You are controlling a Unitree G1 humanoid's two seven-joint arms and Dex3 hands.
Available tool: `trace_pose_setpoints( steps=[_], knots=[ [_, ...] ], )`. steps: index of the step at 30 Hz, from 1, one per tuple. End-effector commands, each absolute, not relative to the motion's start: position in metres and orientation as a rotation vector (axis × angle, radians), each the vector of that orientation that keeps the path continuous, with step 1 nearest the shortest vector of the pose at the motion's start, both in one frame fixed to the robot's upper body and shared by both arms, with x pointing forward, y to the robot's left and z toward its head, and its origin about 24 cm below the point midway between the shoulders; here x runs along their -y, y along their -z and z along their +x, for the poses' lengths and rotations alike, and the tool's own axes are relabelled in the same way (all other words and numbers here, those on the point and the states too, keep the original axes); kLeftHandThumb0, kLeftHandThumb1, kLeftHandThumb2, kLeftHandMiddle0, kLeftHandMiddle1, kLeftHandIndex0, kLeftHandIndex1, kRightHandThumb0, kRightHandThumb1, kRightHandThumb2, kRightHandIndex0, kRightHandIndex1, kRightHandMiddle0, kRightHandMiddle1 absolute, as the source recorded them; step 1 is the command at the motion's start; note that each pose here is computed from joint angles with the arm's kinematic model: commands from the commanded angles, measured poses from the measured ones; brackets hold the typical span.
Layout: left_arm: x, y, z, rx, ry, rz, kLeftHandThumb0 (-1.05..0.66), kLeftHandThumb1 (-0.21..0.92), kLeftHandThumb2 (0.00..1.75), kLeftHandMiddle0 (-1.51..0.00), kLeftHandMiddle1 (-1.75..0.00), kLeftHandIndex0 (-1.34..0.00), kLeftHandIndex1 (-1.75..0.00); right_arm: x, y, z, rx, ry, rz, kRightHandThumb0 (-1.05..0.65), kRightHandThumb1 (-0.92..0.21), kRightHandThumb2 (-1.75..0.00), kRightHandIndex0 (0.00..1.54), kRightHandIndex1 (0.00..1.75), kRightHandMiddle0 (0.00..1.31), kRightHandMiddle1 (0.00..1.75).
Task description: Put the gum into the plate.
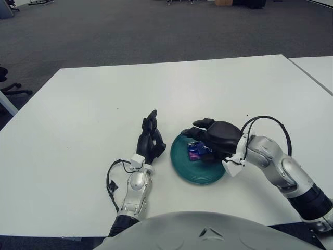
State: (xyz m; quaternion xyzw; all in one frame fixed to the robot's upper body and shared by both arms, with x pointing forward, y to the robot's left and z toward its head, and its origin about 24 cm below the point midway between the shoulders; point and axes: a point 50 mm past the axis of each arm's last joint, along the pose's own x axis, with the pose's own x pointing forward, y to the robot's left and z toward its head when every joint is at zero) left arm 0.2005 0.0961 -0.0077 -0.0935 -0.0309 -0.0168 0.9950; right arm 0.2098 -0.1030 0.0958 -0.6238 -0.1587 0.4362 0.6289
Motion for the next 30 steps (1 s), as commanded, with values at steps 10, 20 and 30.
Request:
trace_pose_setpoints(
  steps=[10,20,30],
  knots=[
    [-0.089,0.020,0.193,-0.020,0.058,-0.260,-0.92,0.92,1.08,-0.24,0.00,0.00,-0.52,0.102,-0.099,0.207,0.346,-0.821,-1.214,-0.89,-0.92,-1.04,0.16,0.02,0.00,0.22],
    [-0.093,0.023,0.193,-0.073,0.037,-0.342,-0.88,0.92,0.97,-0.30,-0.02,0.00,-0.67,0.137,-0.116,0.247,0.416,-0.350,-0.698,-0.79,-0.92,-0.85,0.34,0.04,0.00,0.74],
    [-0.091,0.022,0.196,-0.041,0.039,-0.294,-0.86,0.92,0.93,-0.28,0.00,0.00,-0.73,0.147,-0.109,0.250,0.419,-0.117,-0.482,-0.72,-0.92,-0.81,0.42,0.05,0.01,0.90]
  ],
)
